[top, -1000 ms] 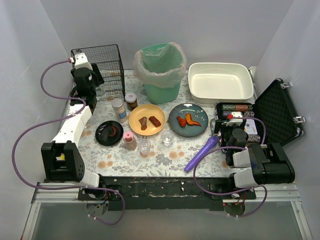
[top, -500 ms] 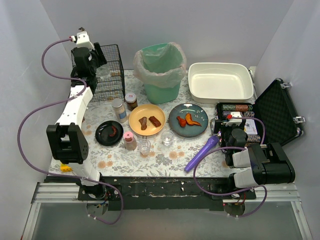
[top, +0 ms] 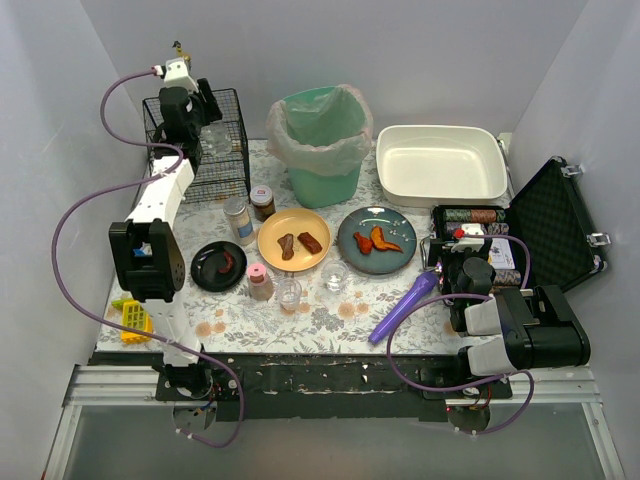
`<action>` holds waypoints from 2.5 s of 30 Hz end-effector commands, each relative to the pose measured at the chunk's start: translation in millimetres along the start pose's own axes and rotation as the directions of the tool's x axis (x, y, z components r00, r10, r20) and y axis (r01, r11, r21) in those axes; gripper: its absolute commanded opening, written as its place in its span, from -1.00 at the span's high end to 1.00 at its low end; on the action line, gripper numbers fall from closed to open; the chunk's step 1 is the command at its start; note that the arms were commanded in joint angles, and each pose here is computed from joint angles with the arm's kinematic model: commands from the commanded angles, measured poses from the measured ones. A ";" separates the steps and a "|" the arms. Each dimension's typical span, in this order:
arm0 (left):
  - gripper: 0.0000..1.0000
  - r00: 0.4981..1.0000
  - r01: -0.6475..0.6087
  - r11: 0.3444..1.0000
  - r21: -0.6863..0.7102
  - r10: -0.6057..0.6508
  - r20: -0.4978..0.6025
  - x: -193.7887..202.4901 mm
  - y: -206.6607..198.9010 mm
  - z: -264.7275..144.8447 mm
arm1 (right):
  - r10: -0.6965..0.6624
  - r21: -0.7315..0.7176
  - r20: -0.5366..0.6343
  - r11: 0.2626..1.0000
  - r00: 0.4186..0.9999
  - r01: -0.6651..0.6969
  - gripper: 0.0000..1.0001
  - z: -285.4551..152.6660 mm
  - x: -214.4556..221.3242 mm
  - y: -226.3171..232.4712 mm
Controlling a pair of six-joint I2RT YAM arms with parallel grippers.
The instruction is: Clear the kitchen counter
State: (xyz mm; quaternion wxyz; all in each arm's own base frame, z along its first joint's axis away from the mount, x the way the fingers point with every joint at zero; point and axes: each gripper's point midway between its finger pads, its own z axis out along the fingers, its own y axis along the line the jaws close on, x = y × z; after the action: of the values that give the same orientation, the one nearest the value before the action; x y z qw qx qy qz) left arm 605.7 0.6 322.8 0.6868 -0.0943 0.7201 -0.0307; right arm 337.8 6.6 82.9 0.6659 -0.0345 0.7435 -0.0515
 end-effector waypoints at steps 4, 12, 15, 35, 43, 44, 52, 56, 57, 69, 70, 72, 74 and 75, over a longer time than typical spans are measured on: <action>1.00 0.987 0.004 0.998 0.060 -0.013 0.160 -57.5 -15.0 4.3 | -0.006 0.017 0.061 1.000 0.998 0.005 -0.96 1.8 -15.2 -2.5; 1.00 0.977 -0.047 0.994 0.102 0.024 0.213 -54.0 -20.4 6.2 | -0.006 0.014 0.062 1.000 0.998 0.005 -0.96 1.8 -15.3 -1.7; 1.00 0.976 -0.066 0.991 0.117 0.039 0.215 -43.7 -20.9 3.1 | -0.006 0.015 0.060 1.000 0.998 0.005 -0.95 1.8 -14.9 -2.2; 0.77 0.985 -0.116 0.981 0.156 0.094 0.142 34.0 -14.0 -3.7 | -0.006 0.017 0.061 1.000 0.998 0.005 -0.96 1.8 -15.3 -2.3; -0.38 0.990 -0.110 0.982 0.151 0.095 0.105 53.3 -11.0 -1.8 | -0.006 0.015 0.062 1.000 0.998 0.005 -0.96 1.8 -15.3 -2.0; -0.46 0.990 -0.110 0.983 0.146 0.095 0.101 55.1 -9.8 -1.5 | -0.006 0.017 0.061 1.000 0.998 0.005 -0.96 1.8 -15.3 -2.3; -0.96 0.992 -0.106 0.987 0.123 0.096 0.084 53.6 -5.6 -6.3 | -0.007 0.015 0.062 1.000 0.998 0.006 -0.96 1.8 -15.3 -1.8; -0.96 0.994 -0.084 0.993 0.079 0.079 0.071 44.4 2.1 -20.8 | -0.006 0.014 0.062 1.000 0.998 0.005 -0.96 1.8 -15.3 -1.7; -0.96 0.994 -0.081 0.994 0.069 0.075 0.075 40.1 3.7 -26.6 | -0.006 0.017 0.061 1.000 0.998 0.005 -0.96 1.8 -15.2 -2.5; -0.96 1.000 0.030 0.998 -0.051 -0.030 -0.009 33.4 23.9 -99.0 | -0.007 0.017 0.061 1.000 0.998 0.006 -0.96 1.8 -15.3 -2.3; -0.97 0.998 0.053 0.996 -0.070 -0.055 -0.015 34.0 26.6 -105.4 | -0.007 0.015 0.062 1.000 0.998 0.006 -0.96 1.8 -15.3 -1.8; -0.96 0.996 0.087 0.993 -0.075 -0.088 -0.015 35.5 27.4 -118.1 | -0.006 0.017 0.061 1.000 0.998 0.005 -0.96 1.8 -15.2 -2.5; -0.96 0.993 0.120 0.991 -0.066 -0.120 0.002 31.0 26.0 -132.9 | -0.007 0.017 0.060 1.000 0.998 0.006 -0.96 1.8 -14.8 -2.5; -0.96 0.990 0.142 0.988 -0.060 -0.142 0.005 30.9 25.1 -140.1 | -0.007 0.017 0.061 1.000 0.998 0.006 -0.96 1.8 -15.3 -2.3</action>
State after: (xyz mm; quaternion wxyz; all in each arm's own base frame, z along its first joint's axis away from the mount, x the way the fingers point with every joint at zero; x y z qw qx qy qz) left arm 493.3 6.0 294.4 0.6887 -0.1238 0.7134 -0.0381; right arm 337.9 6.9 83.7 0.6669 -0.0339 0.7425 -0.0528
